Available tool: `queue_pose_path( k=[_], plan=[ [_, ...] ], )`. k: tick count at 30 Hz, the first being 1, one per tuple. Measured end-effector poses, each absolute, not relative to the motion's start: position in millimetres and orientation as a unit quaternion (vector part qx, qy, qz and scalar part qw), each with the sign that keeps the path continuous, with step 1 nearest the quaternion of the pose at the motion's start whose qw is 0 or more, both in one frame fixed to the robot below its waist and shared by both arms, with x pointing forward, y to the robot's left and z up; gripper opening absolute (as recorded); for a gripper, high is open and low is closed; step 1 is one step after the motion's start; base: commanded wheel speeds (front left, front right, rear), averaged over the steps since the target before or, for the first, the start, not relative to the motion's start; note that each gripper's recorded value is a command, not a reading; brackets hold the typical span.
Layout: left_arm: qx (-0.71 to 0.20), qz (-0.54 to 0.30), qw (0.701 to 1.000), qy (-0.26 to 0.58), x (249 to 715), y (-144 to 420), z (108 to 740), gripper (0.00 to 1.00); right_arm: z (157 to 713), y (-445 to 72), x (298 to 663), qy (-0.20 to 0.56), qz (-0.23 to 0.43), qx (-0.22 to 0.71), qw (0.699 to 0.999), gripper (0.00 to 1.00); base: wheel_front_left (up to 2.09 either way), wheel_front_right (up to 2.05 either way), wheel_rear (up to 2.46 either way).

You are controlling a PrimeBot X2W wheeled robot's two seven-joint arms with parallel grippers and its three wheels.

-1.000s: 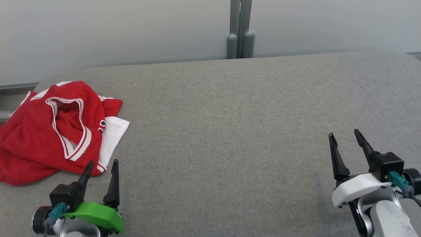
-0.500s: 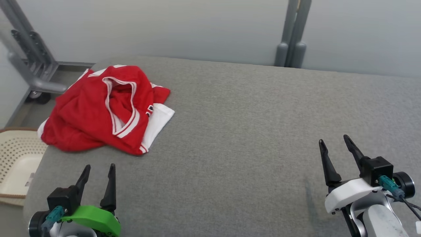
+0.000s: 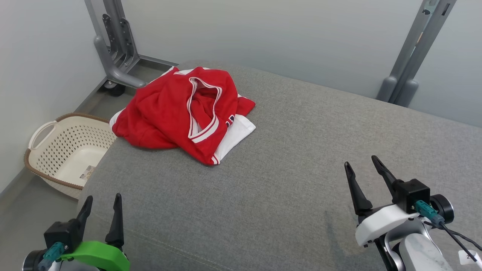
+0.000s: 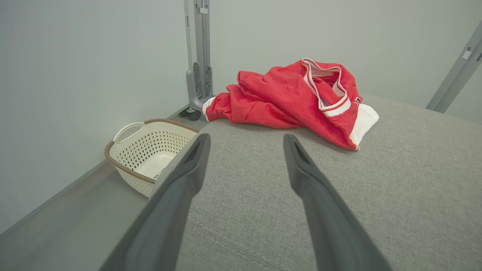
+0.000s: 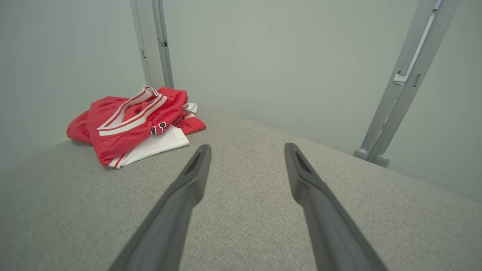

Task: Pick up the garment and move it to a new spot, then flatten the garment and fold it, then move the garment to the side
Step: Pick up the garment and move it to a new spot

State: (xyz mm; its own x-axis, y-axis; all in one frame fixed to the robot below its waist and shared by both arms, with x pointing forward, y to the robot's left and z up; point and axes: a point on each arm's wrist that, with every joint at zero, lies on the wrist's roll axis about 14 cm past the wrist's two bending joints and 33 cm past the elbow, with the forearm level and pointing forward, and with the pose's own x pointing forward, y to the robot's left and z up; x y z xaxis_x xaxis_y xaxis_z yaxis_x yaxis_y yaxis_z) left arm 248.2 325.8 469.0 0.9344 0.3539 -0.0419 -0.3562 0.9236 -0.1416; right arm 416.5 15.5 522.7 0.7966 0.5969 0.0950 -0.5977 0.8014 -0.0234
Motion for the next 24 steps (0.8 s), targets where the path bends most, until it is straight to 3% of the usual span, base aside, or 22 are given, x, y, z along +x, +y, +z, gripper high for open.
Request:
queue_pose_path(
  k=[7,18,24],
  plan=[
    [-0.092,0.174,0.979,0.053,279.7,331.5,470.7,1.0,523.9,2.8,429.9,-0.055,0.306,-0.004,0.95,1.0,0.0,0.0,0.0],
    [-0.174,0.103,0.967,0.154,412.7,301.2,491.3,1.0,505.3,5.3,471.1,-0.05,0.317,-0.007,0.947,1.0,0.0,0.0,0.0],
    [-0.178,0.077,0.954,0.229,448.4,281.6,462.8,1.0,483.1,-3.4,487.5,-0.03,0.308,-0.002,0.951,1.0,0.0,0.0,0.0]
  ],
)
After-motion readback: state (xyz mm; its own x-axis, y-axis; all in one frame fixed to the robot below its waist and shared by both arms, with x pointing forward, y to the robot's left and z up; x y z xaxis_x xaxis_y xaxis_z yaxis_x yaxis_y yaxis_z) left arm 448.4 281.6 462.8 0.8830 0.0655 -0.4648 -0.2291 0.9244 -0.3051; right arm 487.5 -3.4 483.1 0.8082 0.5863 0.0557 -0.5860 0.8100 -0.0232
